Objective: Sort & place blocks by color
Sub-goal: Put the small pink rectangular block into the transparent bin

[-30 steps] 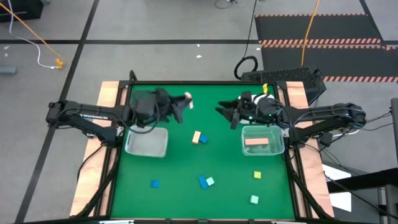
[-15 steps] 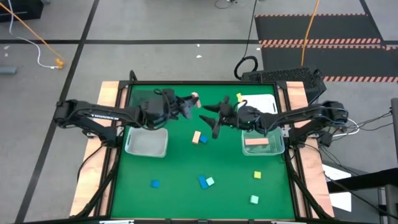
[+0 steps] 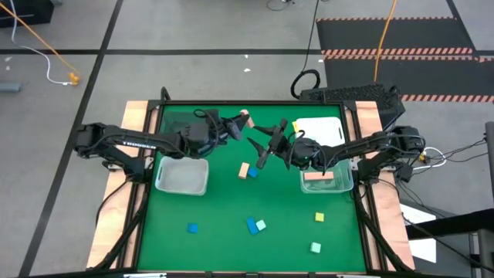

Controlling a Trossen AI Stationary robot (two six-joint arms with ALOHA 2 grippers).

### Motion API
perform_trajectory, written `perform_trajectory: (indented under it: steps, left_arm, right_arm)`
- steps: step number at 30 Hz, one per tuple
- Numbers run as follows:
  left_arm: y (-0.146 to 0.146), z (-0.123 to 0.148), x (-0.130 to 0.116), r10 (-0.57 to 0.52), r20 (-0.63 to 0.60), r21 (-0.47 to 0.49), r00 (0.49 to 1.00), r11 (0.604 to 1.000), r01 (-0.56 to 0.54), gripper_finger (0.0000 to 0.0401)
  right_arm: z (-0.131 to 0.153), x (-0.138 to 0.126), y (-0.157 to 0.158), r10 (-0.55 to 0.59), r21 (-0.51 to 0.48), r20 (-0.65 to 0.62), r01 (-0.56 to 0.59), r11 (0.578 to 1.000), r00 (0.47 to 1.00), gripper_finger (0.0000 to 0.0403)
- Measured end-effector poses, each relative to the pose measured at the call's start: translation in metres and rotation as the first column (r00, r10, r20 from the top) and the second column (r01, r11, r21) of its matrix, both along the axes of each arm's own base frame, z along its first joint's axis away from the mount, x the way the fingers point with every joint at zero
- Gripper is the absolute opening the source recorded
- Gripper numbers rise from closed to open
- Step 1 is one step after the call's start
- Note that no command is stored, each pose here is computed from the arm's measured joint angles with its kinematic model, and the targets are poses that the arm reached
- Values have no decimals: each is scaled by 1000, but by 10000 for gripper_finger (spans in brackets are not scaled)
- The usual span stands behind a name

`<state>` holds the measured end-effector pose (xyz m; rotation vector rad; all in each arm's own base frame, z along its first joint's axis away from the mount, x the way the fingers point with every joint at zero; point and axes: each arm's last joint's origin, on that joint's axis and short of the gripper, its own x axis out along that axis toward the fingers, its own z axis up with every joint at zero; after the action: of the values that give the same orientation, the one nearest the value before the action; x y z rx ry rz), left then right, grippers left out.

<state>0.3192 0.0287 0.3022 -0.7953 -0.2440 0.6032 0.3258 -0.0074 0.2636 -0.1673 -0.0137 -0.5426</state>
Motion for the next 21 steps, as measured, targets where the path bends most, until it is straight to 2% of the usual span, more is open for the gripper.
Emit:
perform_trajectory:
  steps: [7,13,16,21]
  left_arm:
    - [-2,-2,3,-10,34,-29,999,1000,11,126]
    - [-1,0,2,-26,7,17,1000,1000,26,126]
    - [0,5,-1,-10,20,37,1000,999,9,126]
    - [0,5,-1,-2,29,36,1000,999,1,126]
  right_arm:
    - [1,-1,-2,-74,-49,-18,73,996,997,201]
    - [3,-4,-1,-175,-71,-45,171,983,984,201]
    - [4,-4,-2,-198,-97,-54,192,977,979,201]
    - [5,-5,-1,-192,-83,-29,189,979,981,201]
